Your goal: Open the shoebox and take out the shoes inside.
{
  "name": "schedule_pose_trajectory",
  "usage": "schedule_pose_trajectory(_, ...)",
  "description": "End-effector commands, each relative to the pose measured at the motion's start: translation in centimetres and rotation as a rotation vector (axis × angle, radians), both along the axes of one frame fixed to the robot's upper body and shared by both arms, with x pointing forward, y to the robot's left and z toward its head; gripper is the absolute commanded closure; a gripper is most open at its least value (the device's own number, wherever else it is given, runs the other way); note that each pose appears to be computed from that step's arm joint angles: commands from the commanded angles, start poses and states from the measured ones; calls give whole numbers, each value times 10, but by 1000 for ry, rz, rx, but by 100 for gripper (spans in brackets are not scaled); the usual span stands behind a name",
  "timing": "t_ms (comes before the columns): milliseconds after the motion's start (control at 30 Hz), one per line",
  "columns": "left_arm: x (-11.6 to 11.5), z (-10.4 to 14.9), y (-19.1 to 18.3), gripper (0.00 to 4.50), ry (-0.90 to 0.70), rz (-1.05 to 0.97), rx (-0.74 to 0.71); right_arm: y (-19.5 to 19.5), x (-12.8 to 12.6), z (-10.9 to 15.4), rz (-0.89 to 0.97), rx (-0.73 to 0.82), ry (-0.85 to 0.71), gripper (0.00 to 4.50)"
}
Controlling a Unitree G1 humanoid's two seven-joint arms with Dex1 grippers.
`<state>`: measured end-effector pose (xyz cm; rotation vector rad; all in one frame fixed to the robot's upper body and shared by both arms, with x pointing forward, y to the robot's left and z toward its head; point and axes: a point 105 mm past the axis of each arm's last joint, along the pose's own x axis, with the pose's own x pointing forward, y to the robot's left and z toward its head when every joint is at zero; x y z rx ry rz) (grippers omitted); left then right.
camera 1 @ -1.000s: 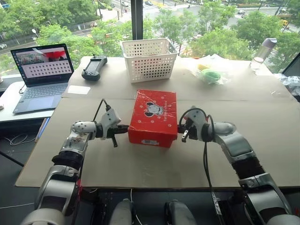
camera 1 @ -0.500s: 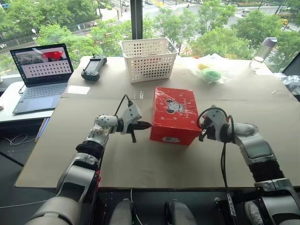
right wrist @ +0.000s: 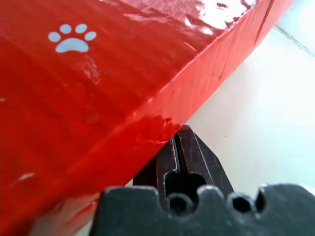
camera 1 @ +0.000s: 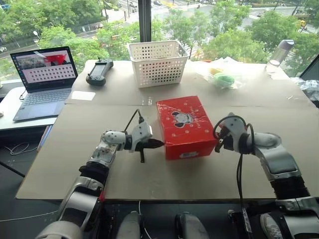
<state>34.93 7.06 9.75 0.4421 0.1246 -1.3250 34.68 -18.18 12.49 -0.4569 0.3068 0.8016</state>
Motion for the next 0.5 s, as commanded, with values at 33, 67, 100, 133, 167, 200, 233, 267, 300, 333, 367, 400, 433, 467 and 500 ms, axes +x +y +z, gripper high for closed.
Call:
schedule_pose_trajectory(33, -8, 17, -14, 450, -48, -50, -39, 28, -19, 18, 147, 42, -21, 446)
schedule_pose_trajectory(67, -7, 17, -12, 450, -48, -40, -38, 29, -22, 17, 154, 41, -16, 446)
schedule_pose_trajectory(100, -6, 17, -10, 450, -47, -31, -37, 29, -23, 17, 157, 40, -13, 446)
schedule_pose_trajectory(133, -5, 17, -8, 450, -47, -23, -35, 29, -23, 17, 155, 39, -11, 446)
schedule_pose_trajectory(167, -3, 17, -7, 450, -48, -15, -31, 29, -24, 15, 153, 35, -7, 446)
schedule_pose_trajectory(200, -2, 17, -5, 450, -49, -9, -27, 28, -23, 15, 150, 35, -5, 446)
schedule_pose_trajectory(233, -1, 17, -5, 450, -51, -5, -25, 28, -22, 15, 148, 33, -5, 446)
schedule_pose_trajectory(267, -1, 17, -4, 450, -51, -4, -23, 28, -21, 15, 146, 33, -5, 446)
schedule_pose_trajectory(300, -1, 17, -4, 450, -51, -4, -23, 27, -20, 15, 141, 33, -7, 446)
schedule_pose_trajectory(333, 0, 17, -4, 450, -51, -3, -23, 27, -19, 15, 138, 33, -9, 446)
schedule_pose_trajectory(367, 0, 17, -4, 450, -52, -2, -23, 26, -18, 16, 133, 34, -12, 446)
schedule_pose_trajectory(400, 0, 17, -3, 450, -52, -2, -23, 26, -17, 16, 130, 34, -13, 446)
schedule_pose_trajectory(433, -1, 16, -2, 450, -53, 1, -21, 24, -16, 16, 122, 34, -15, 446)
schedule_pose_trajectory(467, -1, 17, 4, 450, -53, 17, -27, 21, -15, 16, 111, 30, -16, 446)
schedule_pose_trajectory(500, -1, 17, 8, 450, -53, 29, -32, 19, -15, 16, 104, 26, -17, 446)
